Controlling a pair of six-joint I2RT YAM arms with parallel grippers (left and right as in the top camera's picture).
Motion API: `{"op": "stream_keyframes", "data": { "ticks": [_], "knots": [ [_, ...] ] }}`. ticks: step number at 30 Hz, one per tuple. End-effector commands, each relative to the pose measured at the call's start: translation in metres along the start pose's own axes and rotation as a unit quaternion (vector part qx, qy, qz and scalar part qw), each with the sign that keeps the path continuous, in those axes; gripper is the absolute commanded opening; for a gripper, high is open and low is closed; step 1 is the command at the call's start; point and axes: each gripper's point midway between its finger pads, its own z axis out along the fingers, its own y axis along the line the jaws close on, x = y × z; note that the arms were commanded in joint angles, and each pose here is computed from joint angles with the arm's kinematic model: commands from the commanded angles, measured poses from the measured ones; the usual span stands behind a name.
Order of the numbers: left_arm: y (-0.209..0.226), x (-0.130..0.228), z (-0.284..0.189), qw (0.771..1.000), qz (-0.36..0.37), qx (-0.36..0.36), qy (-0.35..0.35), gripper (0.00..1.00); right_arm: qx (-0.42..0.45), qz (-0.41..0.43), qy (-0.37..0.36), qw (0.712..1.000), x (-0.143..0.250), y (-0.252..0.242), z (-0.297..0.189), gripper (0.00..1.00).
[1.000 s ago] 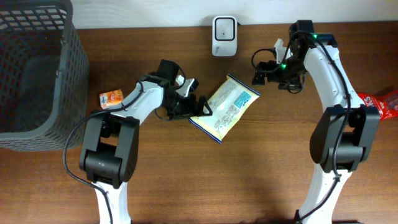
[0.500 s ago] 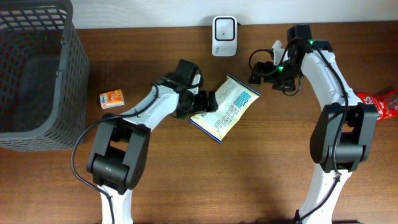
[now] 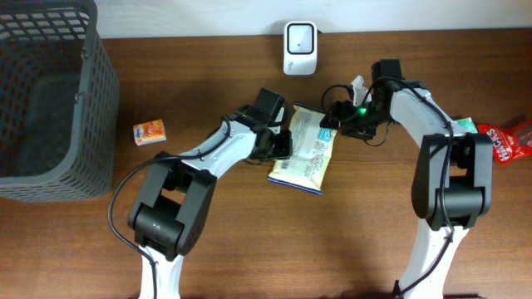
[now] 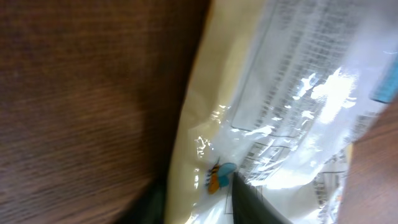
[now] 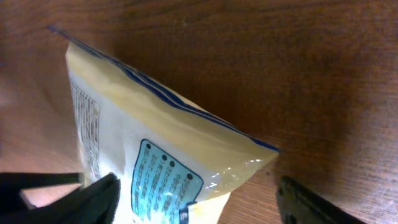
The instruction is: Scan the item barcode
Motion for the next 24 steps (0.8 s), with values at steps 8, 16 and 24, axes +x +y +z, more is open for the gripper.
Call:
{"op": "stream_keyframes", "data": {
  "ticks": [8, 16, 24],
  "knots": [
    [0.010, 0.013, 0.016, 1.000, -0.004, -0.011, 0.023, 0.00, -0.013, -0.034, 0.030, 0.999, 0.019, 0.036, 0.022, 0.78],
    [-0.012, 0.004, -0.003, 0.999, 0.001, 0.036, 0.017, 0.00, -0.017, -0.060, 0.045, 0.997, 0.030, 0.058, 0.034, 0.58],
    [-0.002, 0.007, -0.007, 1.000, 0.005, 0.013, 0.025, 0.07, -0.016, -0.056, 0.048, 0.997, 0.031, 0.058, 0.030, 0.04]
  ]
}}
